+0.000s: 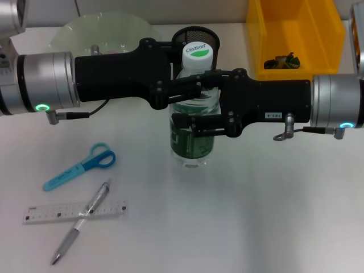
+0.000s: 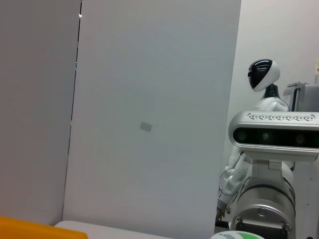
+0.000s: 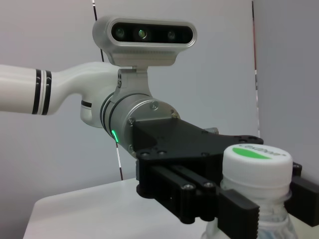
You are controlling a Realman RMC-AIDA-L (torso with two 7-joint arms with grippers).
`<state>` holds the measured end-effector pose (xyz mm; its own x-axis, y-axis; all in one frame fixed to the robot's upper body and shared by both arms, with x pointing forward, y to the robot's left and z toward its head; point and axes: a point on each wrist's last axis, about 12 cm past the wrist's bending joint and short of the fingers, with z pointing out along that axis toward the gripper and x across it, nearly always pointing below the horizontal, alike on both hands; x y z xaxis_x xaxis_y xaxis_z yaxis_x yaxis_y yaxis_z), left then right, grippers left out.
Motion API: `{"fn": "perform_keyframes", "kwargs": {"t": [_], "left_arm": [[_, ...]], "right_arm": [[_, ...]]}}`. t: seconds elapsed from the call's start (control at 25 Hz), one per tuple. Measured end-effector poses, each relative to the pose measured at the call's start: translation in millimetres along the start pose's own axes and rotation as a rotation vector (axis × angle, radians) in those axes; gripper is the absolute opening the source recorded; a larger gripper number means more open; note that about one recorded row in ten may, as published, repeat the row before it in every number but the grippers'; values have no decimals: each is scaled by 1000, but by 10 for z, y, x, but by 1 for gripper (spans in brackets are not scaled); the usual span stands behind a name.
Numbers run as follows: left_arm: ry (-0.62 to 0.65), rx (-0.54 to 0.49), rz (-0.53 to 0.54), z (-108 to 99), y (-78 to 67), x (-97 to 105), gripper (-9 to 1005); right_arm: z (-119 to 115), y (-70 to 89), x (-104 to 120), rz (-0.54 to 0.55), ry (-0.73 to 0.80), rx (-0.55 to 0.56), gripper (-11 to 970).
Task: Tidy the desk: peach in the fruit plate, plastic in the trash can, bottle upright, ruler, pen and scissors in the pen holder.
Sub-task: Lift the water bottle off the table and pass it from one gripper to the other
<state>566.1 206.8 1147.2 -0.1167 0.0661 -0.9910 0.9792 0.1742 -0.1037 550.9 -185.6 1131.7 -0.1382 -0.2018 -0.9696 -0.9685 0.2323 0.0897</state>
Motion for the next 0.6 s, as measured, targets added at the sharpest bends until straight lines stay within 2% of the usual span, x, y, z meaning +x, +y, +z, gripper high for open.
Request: {"fn": "perform_keyframes", "kwargs": {"t": [0.6], "left_arm": [[-22, -13, -6, -34, -5, 0, 452]], "right_arm": [[-18, 19, 37, 6, -6, 4, 756]]}}
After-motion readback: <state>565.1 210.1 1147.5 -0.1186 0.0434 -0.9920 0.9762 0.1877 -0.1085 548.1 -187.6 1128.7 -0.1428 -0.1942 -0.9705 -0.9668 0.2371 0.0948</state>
